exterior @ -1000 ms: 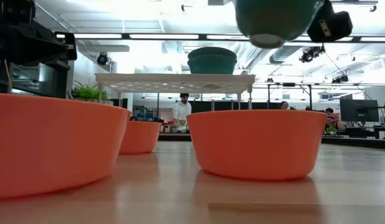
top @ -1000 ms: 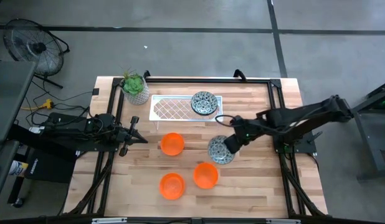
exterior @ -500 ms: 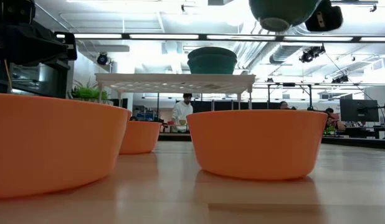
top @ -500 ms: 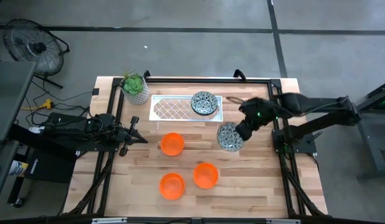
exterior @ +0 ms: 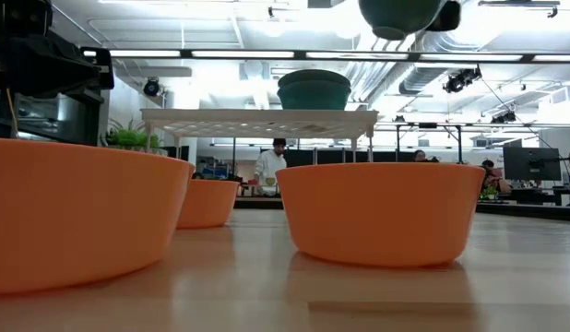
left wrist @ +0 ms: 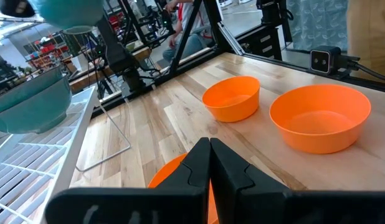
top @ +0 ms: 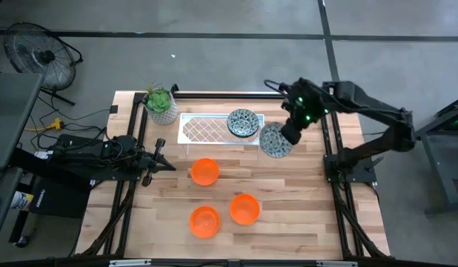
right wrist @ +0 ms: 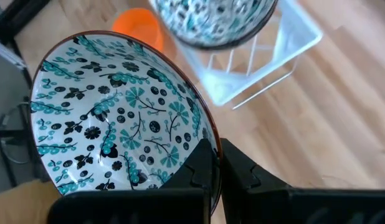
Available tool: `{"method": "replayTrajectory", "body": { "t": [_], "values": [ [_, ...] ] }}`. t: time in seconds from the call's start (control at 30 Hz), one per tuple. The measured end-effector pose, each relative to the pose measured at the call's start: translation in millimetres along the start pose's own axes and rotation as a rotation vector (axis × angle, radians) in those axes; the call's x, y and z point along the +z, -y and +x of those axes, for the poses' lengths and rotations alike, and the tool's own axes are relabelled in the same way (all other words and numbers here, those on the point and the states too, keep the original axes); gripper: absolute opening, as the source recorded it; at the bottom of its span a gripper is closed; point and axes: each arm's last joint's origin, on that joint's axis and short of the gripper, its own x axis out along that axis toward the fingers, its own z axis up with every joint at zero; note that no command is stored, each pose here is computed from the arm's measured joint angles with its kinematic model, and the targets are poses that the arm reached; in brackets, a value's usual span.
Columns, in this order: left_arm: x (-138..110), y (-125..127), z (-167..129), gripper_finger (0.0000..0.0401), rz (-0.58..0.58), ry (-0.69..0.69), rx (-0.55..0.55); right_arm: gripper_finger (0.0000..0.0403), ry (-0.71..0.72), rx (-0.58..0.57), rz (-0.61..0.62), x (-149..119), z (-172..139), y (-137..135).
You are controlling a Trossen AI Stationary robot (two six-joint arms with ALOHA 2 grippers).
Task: Pick & Place Mini bowls
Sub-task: Stack the white patterned bowl on the white patterned bowl on the shelf
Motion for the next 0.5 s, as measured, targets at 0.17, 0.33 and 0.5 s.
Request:
{"method": "replayTrajectory", "body": {
  "t": [0.17, 0.33, 0.5],
  "values": [
    [0.1, 0.0, 0.0, 0.0000, 0.000, 0.000, 0.000, 0.0000, -0.006, -0.034, -0.013, 31.4, 5.5, 4.2],
    [0.0, 0.0, 0.0, 0.0000, 0.000, 0.000, 0.000, 0.0000, 0.007, -0.049, 0.021, 63.9, 15.8, 7.8],
    [0.1, 0.0, 0.0, 0.0000, 0.000, 0.001, 0.000, 0.0000, 0.014, -0.053, 0.088, 92.0, 30.5, 12.1]
  ]
}}
